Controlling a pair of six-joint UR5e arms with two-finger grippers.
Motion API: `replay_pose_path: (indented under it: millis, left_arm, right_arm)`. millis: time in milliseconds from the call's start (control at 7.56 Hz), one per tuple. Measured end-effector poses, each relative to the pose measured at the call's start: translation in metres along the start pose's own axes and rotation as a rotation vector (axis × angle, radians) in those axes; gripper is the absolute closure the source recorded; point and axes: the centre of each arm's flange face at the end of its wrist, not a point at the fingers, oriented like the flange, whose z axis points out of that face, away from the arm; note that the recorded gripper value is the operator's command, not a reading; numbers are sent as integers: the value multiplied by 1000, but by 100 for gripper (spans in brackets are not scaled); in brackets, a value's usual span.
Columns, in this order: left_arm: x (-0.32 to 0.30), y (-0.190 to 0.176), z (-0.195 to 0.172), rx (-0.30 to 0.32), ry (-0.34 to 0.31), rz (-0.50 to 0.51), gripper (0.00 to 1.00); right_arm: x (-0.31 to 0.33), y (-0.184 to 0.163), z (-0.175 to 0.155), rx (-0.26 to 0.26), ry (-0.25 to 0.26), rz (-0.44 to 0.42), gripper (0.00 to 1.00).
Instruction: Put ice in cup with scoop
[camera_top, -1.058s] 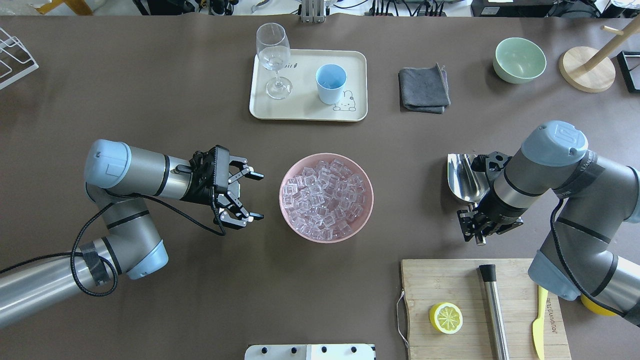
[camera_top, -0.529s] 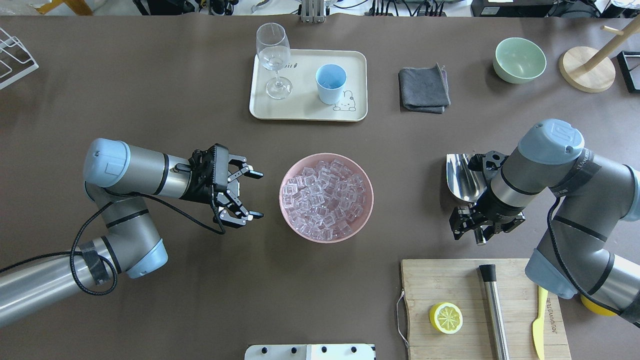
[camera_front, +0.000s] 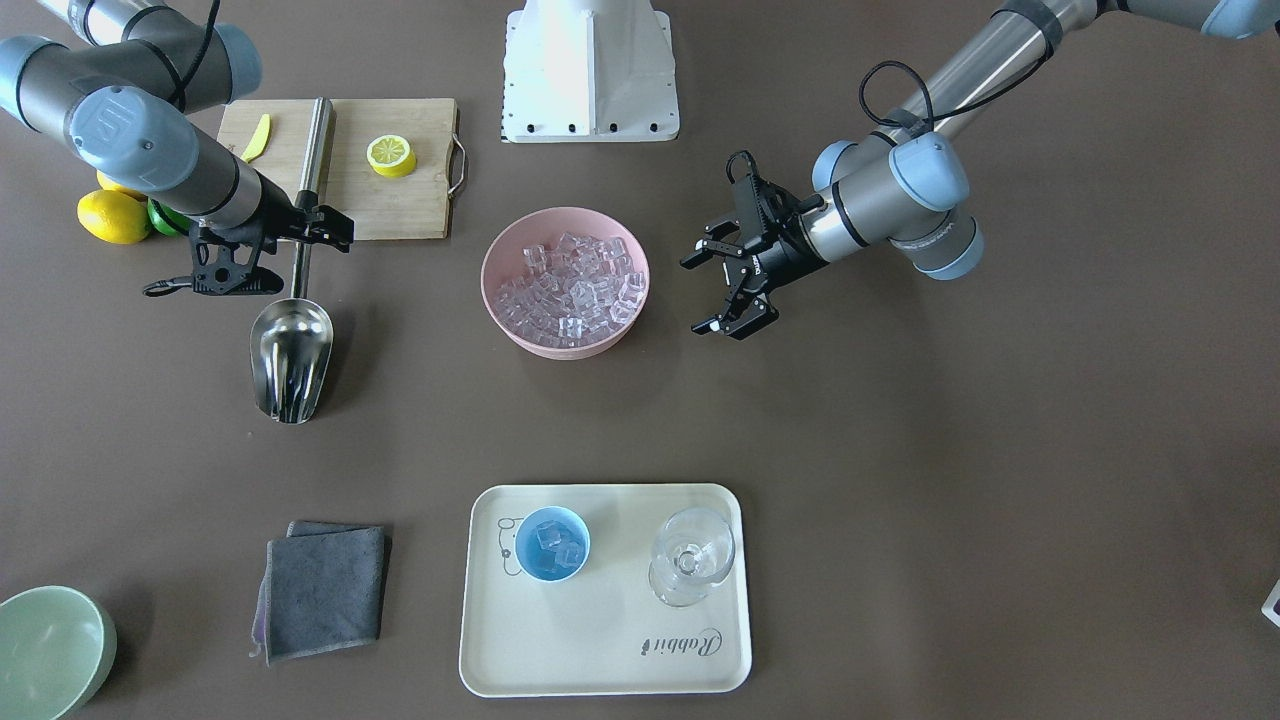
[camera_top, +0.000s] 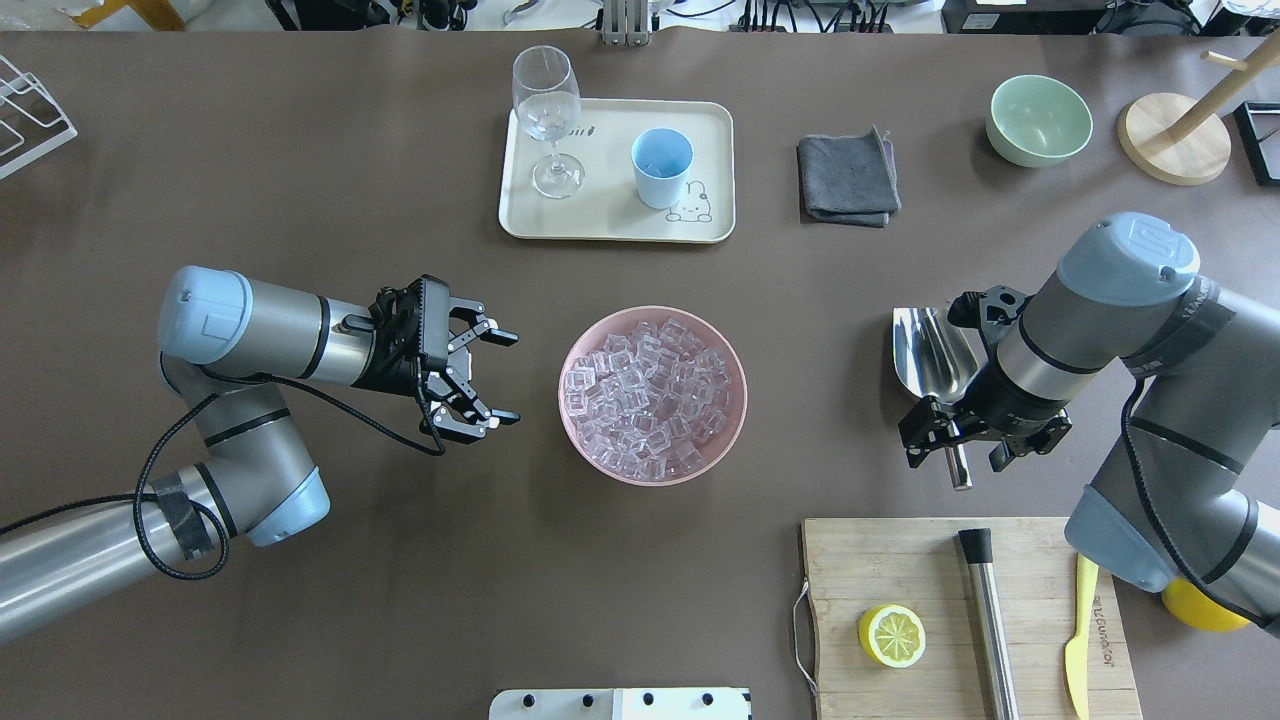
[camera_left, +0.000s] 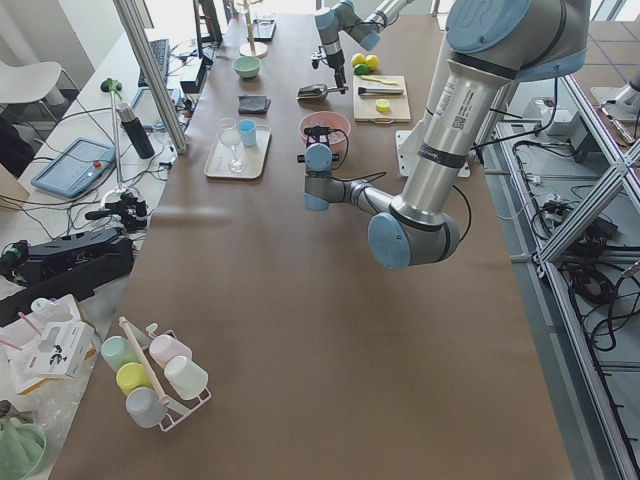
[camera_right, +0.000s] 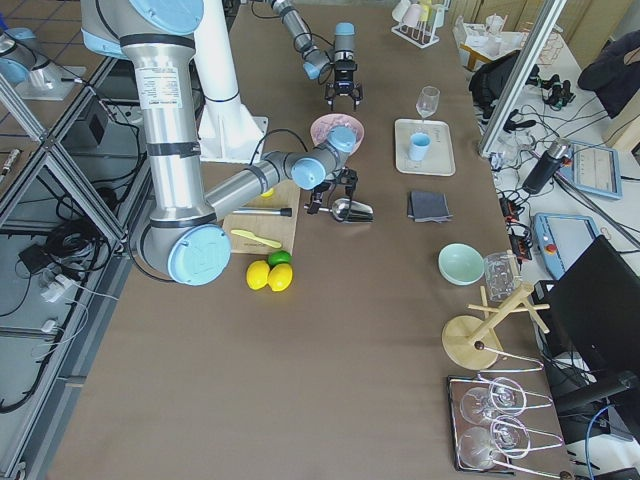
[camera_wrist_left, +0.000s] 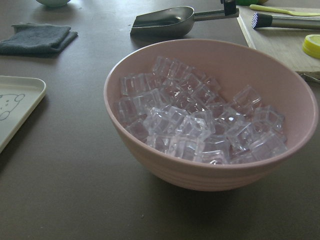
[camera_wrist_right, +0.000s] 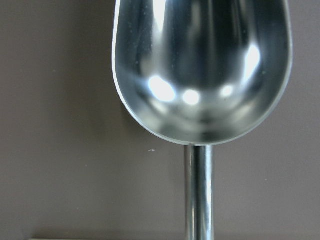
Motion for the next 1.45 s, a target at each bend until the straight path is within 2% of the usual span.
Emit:
replay_pose_path:
  millis: [397,661,1058,1454]
  left_arm:
    - [-17,4,-13,-20,-33,-12,2]
    - [-17,3,-14,-24,-33,-12,2]
    - [-12,-4,-22,-39,-30,-19,2]
    - [-5,-21,-30,-75,-33,-41,2]
  right_arm:
    - [20,-13,-58,85,1,-8,0]
    - [59,-27,-85,133,15,-22,0]
    - [160,-32,-124,211,77,-65,0]
    - [271,-18,-166,277,157,-178,0]
